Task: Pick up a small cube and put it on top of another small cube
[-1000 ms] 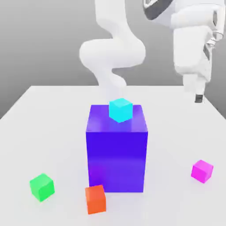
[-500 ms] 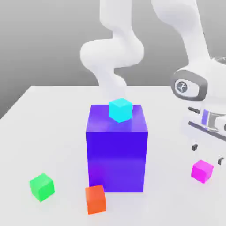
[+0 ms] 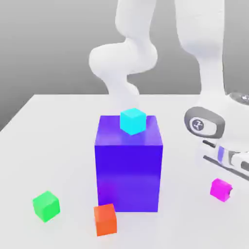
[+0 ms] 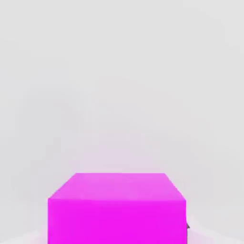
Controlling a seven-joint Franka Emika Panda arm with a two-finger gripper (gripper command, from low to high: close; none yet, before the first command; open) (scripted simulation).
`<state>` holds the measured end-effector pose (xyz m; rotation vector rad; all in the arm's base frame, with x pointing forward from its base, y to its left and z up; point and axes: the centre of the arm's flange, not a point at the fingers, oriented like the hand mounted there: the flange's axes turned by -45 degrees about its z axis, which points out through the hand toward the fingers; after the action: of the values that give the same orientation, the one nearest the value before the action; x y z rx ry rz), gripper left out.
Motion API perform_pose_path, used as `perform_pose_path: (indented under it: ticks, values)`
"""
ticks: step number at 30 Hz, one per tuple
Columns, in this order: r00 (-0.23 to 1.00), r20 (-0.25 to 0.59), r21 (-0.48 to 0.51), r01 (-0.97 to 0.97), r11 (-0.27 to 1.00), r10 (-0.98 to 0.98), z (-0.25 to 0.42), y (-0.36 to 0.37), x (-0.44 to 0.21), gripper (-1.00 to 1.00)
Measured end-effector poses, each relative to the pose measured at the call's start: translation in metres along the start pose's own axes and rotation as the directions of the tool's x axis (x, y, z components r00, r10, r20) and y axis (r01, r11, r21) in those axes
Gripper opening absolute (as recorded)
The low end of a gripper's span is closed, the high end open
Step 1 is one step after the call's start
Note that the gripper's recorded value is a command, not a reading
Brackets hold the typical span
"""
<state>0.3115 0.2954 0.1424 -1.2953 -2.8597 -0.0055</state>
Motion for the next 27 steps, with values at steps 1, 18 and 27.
perform_pose_path:
  ticks: [1,18,27]
  values:
    - [1.0,-0.001,-0.001,-0.001,1.0,0.001,-0.008,0.001,0.0,-1.0]
    - [0.566,0.0,-0.066,-0.822,0.565,0.824,-0.086,-0.006,-0.197,-1.0]
    - [-0.255,-0.039,-0.06,-0.965,-0.257,0.966,-0.107,-0.116,-0.355,-1.0]
